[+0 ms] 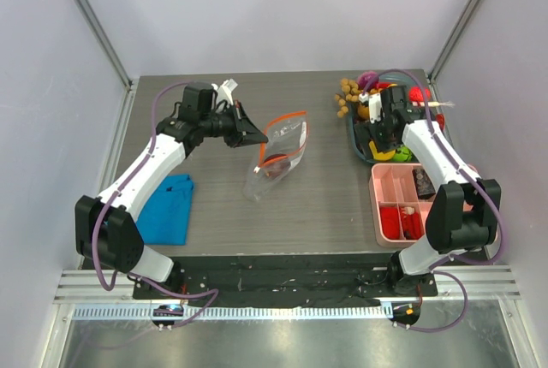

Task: Place the food in the zip-top bag and seal the zipper
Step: Pick up the fake fruit from the bin, then place the fake fruit in the zipper food storage bag, then pick up the fake fruit from the bin, then place the fake fruit in the zipper food storage bag, then pick up the fake fruit from the bin.

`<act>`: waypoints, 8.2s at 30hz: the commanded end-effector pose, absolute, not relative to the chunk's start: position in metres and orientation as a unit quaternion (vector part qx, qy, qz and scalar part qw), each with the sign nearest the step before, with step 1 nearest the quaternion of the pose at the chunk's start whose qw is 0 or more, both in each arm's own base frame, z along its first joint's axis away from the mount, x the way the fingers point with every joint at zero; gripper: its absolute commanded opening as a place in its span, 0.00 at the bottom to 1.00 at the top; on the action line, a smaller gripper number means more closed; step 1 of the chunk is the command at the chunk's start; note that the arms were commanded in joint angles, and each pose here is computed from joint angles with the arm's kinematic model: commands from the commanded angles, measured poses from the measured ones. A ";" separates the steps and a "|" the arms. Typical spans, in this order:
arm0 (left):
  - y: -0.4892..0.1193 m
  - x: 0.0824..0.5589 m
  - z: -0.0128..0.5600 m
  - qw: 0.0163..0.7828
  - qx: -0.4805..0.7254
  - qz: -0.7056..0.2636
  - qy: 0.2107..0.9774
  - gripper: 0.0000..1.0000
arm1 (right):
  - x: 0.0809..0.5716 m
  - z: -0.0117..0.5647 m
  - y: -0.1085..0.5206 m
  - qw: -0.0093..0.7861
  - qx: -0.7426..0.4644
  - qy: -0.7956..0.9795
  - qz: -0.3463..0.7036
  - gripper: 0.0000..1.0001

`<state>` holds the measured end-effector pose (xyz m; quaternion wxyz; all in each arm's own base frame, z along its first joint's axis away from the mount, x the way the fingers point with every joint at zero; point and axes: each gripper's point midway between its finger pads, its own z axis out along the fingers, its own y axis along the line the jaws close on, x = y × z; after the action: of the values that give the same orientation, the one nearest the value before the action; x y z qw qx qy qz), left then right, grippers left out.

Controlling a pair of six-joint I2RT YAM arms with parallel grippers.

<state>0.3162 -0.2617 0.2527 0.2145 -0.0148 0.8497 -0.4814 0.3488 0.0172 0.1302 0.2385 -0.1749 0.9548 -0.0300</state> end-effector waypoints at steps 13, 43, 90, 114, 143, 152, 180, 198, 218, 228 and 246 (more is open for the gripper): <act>-0.259 0.317 0.261 0.239 -0.002 -0.483 0.843 0.00 | 0.365 0.127 0.007 0.274 -0.136 0.945 -0.113 0.95; -0.258 0.317 0.257 0.237 0.000 -0.478 0.846 0.00 | 0.372 0.111 0.007 0.294 -0.101 0.943 -0.121 0.91; -0.260 0.307 0.253 0.221 0.007 -0.483 0.847 0.00 | 0.308 0.285 0.297 0.388 -0.408 0.783 0.265 0.99; -0.263 0.310 0.254 0.218 0.010 -0.490 0.844 0.00 | 0.364 0.252 -0.006 0.343 -0.164 0.924 0.041 1.00; -0.267 0.315 0.251 0.209 0.014 -0.491 0.846 0.00 | 0.429 0.161 -0.071 0.247 -0.179 0.948 -0.090 1.00; -0.267 0.315 0.247 0.206 0.014 -0.488 0.848 0.00 | 0.426 0.147 -0.064 0.235 -0.185 0.950 -0.087 1.00; -0.268 0.313 0.244 0.200 0.017 -0.488 0.849 0.00 | 0.384 0.315 0.100 0.376 -0.280 0.869 0.159 0.61; -0.265 0.312 0.246 0.208 0.022 -0.480 0.852 0.00 | 0.293 0.293 0.282 0.331 -0.488 0.763 0.265 0.90; -0.267 0.315 0.251 0.213 0.022 -0.484 0.848 0.00 | 0.402 0.259 0.059 0.346 -0.221 0.907 0.089 1.00; -0.267 0.316 0.247 0.210 0.019 -0.483 0.850 0.00 | 0.423 0.193 0.011 0.291 -0.199 0.936 -0.003 1.00; -0.267 0.316 0.246 0.204 0.019 -0.483 0.851 0.00 | 0.451 0.121 -0.004 0.244 -0.174 0.953 -0.052 1.00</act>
<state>0.3114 -0.2627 0.2303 0.1901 0.0023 0.8605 -0.4726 0.4417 0.0009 0.1213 0.2267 -0.1781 0.9573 -0.0217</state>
